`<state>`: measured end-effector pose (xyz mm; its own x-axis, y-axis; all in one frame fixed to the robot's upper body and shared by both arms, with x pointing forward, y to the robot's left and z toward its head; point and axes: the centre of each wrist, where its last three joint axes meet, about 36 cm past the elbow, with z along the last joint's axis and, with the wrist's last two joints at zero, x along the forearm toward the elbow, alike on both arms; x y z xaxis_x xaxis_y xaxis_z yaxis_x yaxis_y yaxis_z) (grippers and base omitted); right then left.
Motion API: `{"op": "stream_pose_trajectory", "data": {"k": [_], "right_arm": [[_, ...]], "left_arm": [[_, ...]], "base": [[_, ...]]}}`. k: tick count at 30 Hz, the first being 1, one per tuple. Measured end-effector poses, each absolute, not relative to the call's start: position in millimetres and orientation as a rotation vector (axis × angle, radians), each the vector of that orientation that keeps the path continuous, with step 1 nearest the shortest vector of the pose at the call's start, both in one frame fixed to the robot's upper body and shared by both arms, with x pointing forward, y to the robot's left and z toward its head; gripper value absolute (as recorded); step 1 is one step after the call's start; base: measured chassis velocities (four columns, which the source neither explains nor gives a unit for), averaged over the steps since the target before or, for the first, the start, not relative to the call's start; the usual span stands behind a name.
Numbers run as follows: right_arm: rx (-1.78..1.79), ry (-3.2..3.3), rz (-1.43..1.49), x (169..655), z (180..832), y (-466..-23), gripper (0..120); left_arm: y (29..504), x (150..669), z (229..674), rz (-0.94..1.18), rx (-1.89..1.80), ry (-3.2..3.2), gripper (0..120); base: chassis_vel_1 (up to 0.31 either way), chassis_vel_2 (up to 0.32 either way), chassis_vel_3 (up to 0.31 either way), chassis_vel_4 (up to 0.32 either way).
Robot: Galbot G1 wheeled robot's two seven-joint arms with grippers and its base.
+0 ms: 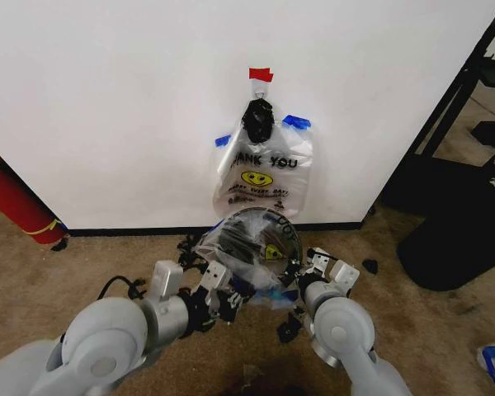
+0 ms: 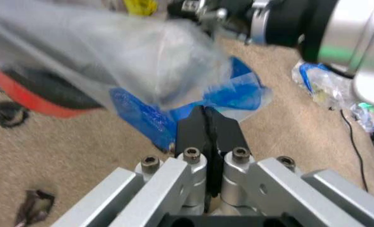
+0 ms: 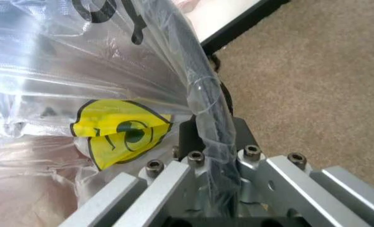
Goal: Pick up the garbage bag from the wall and place it over the trash bin.
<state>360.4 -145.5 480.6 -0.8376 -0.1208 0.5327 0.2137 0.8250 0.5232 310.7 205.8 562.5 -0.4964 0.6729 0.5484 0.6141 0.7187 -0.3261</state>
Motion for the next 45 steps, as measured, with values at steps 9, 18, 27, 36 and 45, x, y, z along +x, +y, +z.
{"op": "stream_pose_trajectory", "data": {"k": [9,18,27,36,45], "right_arm": [[-0.071,-2.419,-0.851,359,492,-156,0],[-0.050,-2.395,-0.874,352,496,-158,0],[-0.046,-2.393,-0.871,352,496,-158,0],[-0.044,-2.392,-0.863,355,495,-157,0],[-0.058,-2.403,-0.837,358,489,-156,0]], "left_arm": [[204,309,528,0.122,-0.925,-2.208,0],[197,336,486,0.101,-0.828,-2.235,0],[198,351,456,0.049,-0.750,-2.246,0],[196,351,446,0.038,-0.721,-2.237,0],[205,330,470,0.025,-0.744,-2.210,18]], "base": [[0.000,0.000,0.000,0.000],[0.000,0.000,0.000,0.000],[0.000,0.000,0.000,0.000],[0.000,0.000,0.000,0.000],[0.000,0.000,0.000,0.000]]}}
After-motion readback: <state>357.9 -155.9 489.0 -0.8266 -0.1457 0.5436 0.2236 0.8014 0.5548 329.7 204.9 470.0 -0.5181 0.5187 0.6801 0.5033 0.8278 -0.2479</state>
